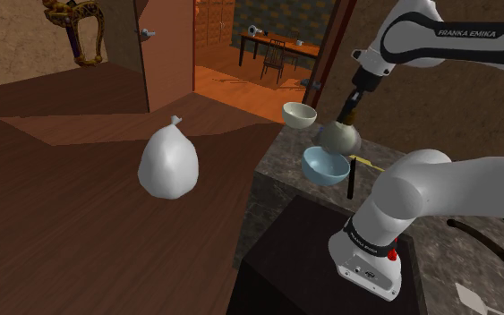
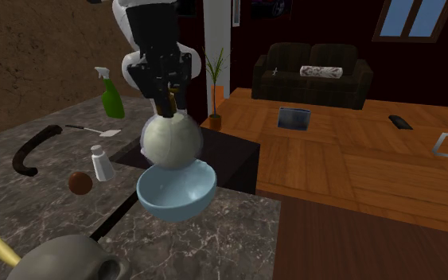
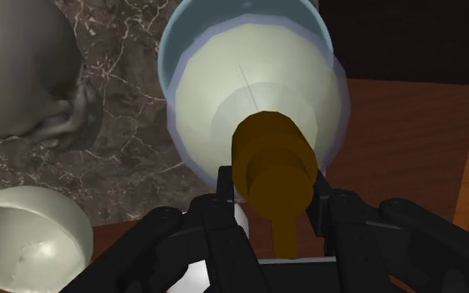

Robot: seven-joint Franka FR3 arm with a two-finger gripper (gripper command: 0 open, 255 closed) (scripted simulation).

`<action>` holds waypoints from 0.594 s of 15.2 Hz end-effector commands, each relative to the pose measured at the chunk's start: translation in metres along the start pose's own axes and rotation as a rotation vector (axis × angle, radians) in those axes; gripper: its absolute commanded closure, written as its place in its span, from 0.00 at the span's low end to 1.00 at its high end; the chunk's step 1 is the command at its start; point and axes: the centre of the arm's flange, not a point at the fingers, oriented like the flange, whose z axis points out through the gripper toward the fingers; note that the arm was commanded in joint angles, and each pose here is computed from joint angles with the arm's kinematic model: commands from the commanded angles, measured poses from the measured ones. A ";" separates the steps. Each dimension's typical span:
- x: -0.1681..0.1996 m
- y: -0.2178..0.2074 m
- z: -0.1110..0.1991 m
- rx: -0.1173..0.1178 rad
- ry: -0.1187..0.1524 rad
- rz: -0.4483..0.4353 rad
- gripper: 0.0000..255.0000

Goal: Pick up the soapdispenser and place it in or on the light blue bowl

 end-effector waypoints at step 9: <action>-0.005 0.001 0.047 -0.001 0.001 0.000 1.00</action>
